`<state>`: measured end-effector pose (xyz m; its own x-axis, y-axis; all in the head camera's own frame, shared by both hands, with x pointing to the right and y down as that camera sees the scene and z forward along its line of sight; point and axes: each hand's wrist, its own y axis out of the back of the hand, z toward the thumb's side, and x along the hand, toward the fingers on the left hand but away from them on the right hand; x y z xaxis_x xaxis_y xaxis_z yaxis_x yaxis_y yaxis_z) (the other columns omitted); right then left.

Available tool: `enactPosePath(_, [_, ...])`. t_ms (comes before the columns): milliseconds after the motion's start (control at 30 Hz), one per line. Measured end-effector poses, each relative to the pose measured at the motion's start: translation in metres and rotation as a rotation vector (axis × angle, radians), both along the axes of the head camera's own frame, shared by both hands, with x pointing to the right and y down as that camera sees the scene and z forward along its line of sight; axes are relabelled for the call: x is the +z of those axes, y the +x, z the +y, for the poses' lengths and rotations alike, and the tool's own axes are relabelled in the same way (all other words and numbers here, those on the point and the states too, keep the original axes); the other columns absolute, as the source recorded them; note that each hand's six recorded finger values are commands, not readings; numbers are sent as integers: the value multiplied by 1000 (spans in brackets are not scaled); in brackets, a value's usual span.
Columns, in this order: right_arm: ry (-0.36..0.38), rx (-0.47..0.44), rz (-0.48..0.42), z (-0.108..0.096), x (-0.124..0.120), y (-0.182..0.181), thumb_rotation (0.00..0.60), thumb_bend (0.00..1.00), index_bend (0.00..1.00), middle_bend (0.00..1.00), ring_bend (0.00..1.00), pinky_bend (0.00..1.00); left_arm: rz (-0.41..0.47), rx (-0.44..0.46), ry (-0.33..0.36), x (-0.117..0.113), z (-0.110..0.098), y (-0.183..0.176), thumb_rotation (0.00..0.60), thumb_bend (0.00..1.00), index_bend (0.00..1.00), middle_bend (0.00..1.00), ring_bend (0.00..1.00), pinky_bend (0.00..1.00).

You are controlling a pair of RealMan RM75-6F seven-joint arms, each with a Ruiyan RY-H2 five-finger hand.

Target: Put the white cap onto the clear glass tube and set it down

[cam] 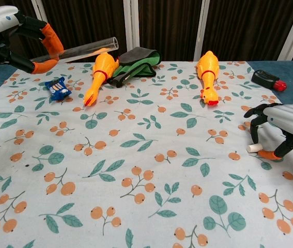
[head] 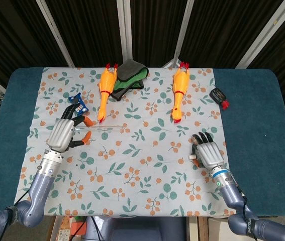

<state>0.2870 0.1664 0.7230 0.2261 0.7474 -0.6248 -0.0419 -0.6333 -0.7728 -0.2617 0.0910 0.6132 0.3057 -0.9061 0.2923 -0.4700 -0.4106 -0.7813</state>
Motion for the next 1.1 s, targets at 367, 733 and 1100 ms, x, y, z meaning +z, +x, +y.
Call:
enactPosePath(367, [3,-3,-3,1,1,-4,600,370,630,184,29,13,-5,1,-1,-1,0,-3,600,707,605,618,67,0])
enactPosePath(733, [84,18,-40,-15,-19,-4,600,389,662,202,39,27,14,1,-17,3,1,8,600,713,605,618,67,0])
enactPosePath(1100, [287,65,-82,-62,-64,1,600,390,662,202,39,27,82,-18,-71,30,1,43,600,716,611,628,80,0])
